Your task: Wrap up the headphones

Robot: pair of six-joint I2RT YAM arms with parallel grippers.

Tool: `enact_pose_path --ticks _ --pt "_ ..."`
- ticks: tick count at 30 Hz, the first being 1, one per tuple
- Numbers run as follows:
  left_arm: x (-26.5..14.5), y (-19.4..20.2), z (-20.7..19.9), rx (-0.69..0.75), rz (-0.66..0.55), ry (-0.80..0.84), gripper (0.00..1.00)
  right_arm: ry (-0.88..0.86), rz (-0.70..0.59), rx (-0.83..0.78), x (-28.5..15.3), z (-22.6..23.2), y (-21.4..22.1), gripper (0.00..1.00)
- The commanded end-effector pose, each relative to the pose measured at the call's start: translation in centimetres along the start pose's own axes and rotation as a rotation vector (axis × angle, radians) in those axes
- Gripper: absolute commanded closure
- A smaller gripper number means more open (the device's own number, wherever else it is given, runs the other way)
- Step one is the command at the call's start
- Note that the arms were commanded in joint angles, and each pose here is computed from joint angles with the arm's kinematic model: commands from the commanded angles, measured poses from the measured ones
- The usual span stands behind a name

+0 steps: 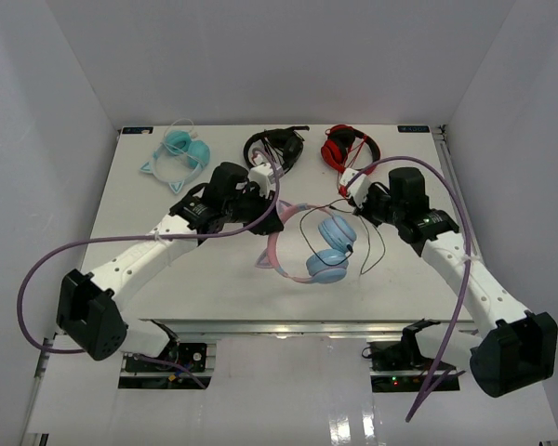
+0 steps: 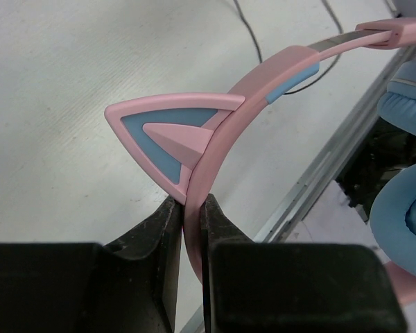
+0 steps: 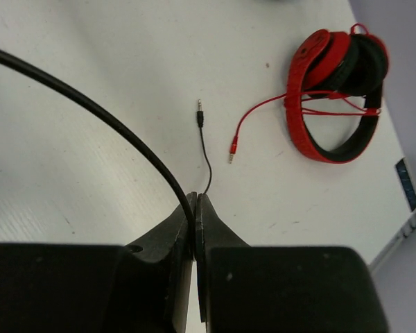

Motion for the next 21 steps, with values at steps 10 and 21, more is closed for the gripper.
enact_pose_path --ticks 10,21 --pt "-4.3 -3.1 -5.5 0.049 -0.193 0.261 1.00 -0.276 -0.192 0.363 3.2 0.0 -1.9 0.92" --pt "-5.6 -7.8 -5.3 0.002 -0.351 0.129 1.00 -0.668 -0.345 0.516 2.7 5.4 -1.3 0.82"
Point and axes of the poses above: each gripper's point midway between its finger pads, its own x axis out along the fingers, its own z axis along the line the jaws close on, y = z × x, the point moved 6 cm from there along -x, back along the fingers, and after that the axes turned 2 degrees about x, right-handed, at the moved point
